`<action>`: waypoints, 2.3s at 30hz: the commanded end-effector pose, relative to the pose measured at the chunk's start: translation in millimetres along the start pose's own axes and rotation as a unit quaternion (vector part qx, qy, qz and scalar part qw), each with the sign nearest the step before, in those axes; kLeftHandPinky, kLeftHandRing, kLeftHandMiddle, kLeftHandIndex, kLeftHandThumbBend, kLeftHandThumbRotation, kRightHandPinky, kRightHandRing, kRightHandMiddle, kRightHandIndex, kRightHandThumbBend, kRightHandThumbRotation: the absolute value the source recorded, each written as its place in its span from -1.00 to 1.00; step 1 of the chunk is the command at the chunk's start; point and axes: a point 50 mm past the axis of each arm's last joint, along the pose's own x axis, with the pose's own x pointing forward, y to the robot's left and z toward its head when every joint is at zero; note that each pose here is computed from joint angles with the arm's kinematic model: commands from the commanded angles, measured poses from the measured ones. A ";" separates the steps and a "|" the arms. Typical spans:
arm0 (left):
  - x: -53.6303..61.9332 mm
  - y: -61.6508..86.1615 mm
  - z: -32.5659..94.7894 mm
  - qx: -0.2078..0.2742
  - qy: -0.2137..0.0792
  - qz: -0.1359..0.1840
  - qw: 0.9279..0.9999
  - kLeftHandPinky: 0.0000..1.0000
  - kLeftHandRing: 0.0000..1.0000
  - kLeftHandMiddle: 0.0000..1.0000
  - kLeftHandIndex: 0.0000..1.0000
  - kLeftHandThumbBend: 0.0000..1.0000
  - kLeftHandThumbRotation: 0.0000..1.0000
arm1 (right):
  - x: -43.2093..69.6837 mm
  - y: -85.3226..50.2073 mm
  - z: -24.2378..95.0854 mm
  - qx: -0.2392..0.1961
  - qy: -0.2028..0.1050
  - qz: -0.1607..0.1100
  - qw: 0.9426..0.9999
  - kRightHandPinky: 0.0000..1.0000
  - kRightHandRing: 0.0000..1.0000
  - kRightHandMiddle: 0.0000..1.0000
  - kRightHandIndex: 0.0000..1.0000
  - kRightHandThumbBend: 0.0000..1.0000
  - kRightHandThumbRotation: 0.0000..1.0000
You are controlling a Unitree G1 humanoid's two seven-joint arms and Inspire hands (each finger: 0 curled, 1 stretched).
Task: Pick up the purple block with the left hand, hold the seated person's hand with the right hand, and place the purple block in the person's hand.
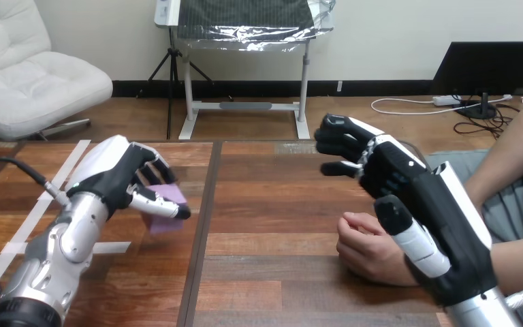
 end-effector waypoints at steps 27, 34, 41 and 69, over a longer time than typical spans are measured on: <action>-31.5 49.4 57.4 -0.034 -0.133 0.107 0.985 -0.56 -0.41 -0.17 -0.03 0.29 -1.00 | 25.6 -67.6 -2.6 -0.187 0.003 -0.002 0.982 0.58 0.70 0.73 0.69 0.82 0.53; -37.9 53.2 63.4 -0.040 -0.149 0.115 0.981 -0.54 -0.37 -0.14 -0.03 0.28 -1.00 | 27.6 -77.9 -9.2 -0.234 0.032 0.013 0.972 0.54 0.68 0.74 0.72 0.81 0.51; -45.1 56.9 70.0 -0.048 -0.164 0.121 0.978 -0.51 -0.34 -0.12 -0.03 0.27 -1.00 | 30.6 -86.9 -14.1 -0.278 0.057 0.032 0.958 0.47 0.66 0.73 0.74 0.78 0.38; -63.5 62.1 82.2 -0.088 -0.207 0.134 0.965 -0.47 -0.33 -0.16 -0.09 0.25 -1.00 | 37.1 -126.0 -19.6 -0.397 0.172 0.134 0.892 0.92 0.86 0.87 0.91 0.97 0.01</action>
